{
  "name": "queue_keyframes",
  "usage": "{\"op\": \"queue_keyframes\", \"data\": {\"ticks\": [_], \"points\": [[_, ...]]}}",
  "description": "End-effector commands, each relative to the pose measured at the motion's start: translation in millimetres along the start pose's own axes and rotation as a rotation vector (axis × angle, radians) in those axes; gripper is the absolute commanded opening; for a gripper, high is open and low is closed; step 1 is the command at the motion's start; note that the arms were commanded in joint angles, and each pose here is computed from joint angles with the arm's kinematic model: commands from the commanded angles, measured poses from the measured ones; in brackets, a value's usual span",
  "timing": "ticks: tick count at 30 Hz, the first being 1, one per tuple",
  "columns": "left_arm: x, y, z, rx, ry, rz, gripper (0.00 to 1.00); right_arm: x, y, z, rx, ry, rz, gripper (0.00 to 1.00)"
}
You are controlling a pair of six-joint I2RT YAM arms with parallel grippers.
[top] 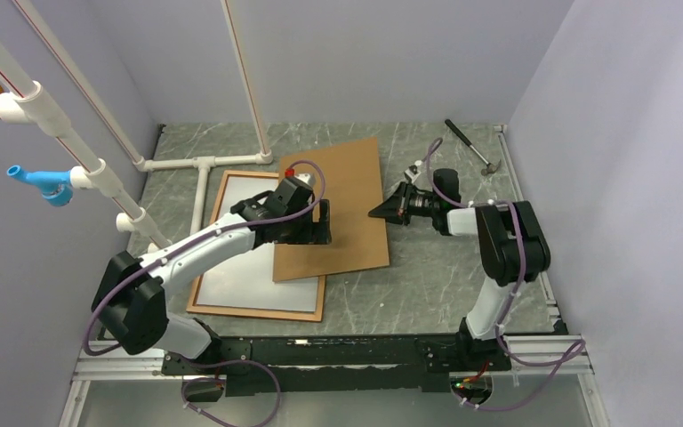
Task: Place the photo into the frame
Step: Turn over the photo frame item at the center of the board.
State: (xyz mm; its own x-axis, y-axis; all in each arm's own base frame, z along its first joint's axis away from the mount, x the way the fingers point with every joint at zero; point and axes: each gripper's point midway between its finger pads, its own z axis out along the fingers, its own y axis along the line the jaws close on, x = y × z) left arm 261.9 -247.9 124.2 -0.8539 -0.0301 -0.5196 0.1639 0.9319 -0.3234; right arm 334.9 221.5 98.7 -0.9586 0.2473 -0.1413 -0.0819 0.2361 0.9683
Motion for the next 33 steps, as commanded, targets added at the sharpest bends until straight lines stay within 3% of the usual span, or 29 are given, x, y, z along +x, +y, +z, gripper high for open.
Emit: {"op": "queue_keyframes", "data": {"ticks": [1,20,33], "points": [[-9.4,-1.1,-14.5,0.015,-0.047,-0.001,0.95,-16.1,32.4,-16.6,0.143,-0.051,-0.150,0.00],[-18.8,-8.2,-43.5,0.080,-0.125,-0.034,0.94,-2.5,147.8,-120.1,0.437,-0.249,-0.293,0.00],[-26.6,-13.7,-64.6,0.126,-0.179,-0.050,0.96,0.4,137.6,-140.2,0.611,-0.279,-0.205,0.00]]}}
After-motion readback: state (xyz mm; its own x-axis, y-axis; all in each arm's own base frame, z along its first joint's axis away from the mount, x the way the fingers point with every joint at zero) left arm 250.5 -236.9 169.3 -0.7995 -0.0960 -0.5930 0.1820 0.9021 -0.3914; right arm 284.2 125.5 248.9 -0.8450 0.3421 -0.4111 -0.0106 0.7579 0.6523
